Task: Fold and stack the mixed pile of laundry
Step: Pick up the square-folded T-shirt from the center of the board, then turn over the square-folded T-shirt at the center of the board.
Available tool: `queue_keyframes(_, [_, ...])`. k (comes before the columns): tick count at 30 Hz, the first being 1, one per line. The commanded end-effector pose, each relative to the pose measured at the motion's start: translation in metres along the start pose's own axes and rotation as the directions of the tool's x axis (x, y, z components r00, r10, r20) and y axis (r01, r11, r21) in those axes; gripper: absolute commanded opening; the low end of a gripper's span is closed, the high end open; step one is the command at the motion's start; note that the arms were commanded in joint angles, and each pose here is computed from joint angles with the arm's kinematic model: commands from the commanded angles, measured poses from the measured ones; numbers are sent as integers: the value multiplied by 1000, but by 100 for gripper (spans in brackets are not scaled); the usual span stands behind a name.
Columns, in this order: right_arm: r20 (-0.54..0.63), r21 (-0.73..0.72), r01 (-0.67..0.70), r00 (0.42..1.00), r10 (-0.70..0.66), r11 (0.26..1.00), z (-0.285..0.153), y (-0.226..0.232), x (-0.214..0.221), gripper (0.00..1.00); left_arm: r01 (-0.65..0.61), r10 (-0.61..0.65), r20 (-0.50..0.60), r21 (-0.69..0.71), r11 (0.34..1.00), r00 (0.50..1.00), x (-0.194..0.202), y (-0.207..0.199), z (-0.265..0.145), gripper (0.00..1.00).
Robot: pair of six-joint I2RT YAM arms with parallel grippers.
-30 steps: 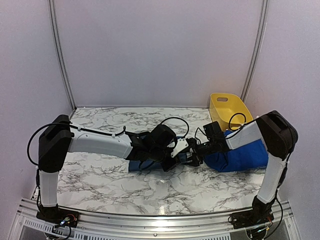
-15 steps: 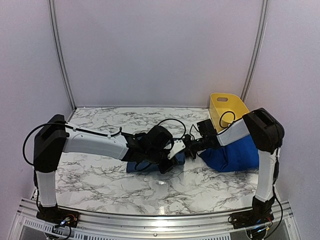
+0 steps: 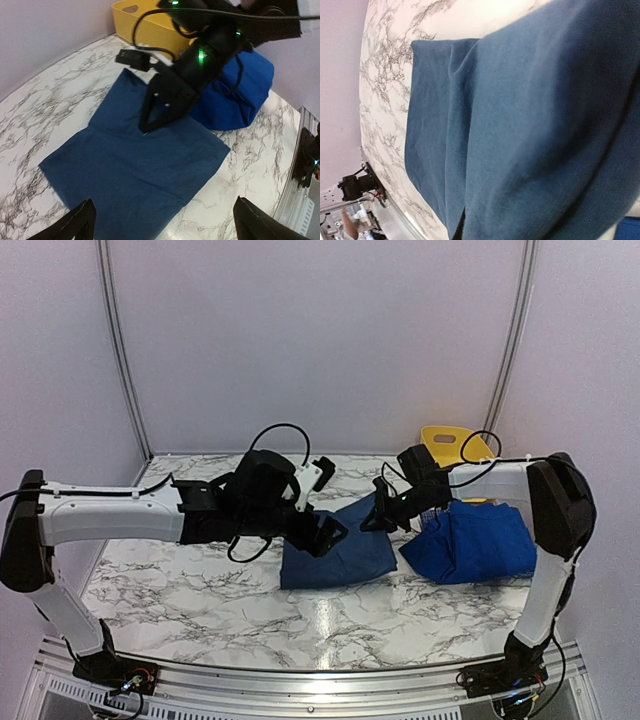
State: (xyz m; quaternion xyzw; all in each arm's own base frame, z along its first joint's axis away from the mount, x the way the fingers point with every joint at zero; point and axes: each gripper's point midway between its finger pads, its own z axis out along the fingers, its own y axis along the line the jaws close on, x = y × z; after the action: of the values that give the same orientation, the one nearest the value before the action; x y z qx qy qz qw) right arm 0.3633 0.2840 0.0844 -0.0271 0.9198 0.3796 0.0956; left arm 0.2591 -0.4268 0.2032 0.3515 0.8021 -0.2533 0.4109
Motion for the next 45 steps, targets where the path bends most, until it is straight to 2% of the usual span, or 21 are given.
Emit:
queue_keyframes(1, [14,151,204,978,-209,967,-42,2,-12,0,201,-203,2,-129,971,979,15,35,-24,99])
queue_keyframes(7, [74,367,347,914,-399,863,-105,22,-55,0,266,-266,32,-221,938,964,30,62,-58,99])
queue_keyframes(12, [122,571,380,838,-532,728,-158,41,-99,0,300,-304,29,-265,916,952,47,87,-79,99])
queue_keyframes(15, [98,682,392,788,-608,618,-173,55,-118,0,312,-315,37,-293,904,948,52,105,-95,99])
queue_keyframes(19, [-54,725,500,726,-685,473,-131,73,-116,0,319,-319,55,-319,892,946,56,122,-116,99])
queue_keyframes(21, [-171,730,565,695,-698,384,-92,70,-104,0,337,-331,77,-333,881,941,61,130,-128,99])
queue_keyframes(25, [-353,658,697,620,-701,285,-7,75,-58,0,401,-387,113,-339,851,915,75,140,-143,99])
queue_keyframes(29, [-458,555,784,567,-685,278,60,82,14,0,492,-465,165,-330,805,870,85,145,-155,99])
queue_keyframes(31, [-483,508,808,554,-678,298,88,86,53,0,524,-490,186,-327,786,851,88,147,-160,99])
queue_keyframes(33, [-476,463,813,563,-675,352,110,93,83,2,569,-532,203,-334,752,822,95,151,-164,99])
queue_keyframes(35, [-461,411,818,567,-683,402,125,106,106,11,602,-564,213,-334,725,798,99,153,-167,99])
queue_keyframes(38, [-421,300,820,572,-704,488,138,136,133,38,630,-602,189,-297,718,775,104,146,-163,99])
queue_keyframes(40, [-371,199,813,579,-726,547,135,164,143,53,653,-631,177,-279,704,755,108,143,-160,99])
queue_keyframes(43, [-239,78,811,580,-779,580,102,216,136,83,653,-645,115,-217,725,755,113,129,-147,99])
queue_keyframes(44, [-191,47,807,586,-787,589,86,231,129,91,638,-634,89,-193,746,768,112,122,-141,99])
queue_keyframes(45, [-147,-3,799,594,-791,601,71,243,124,95,618,-617,68,-185,765,784,113,116,-137,99])
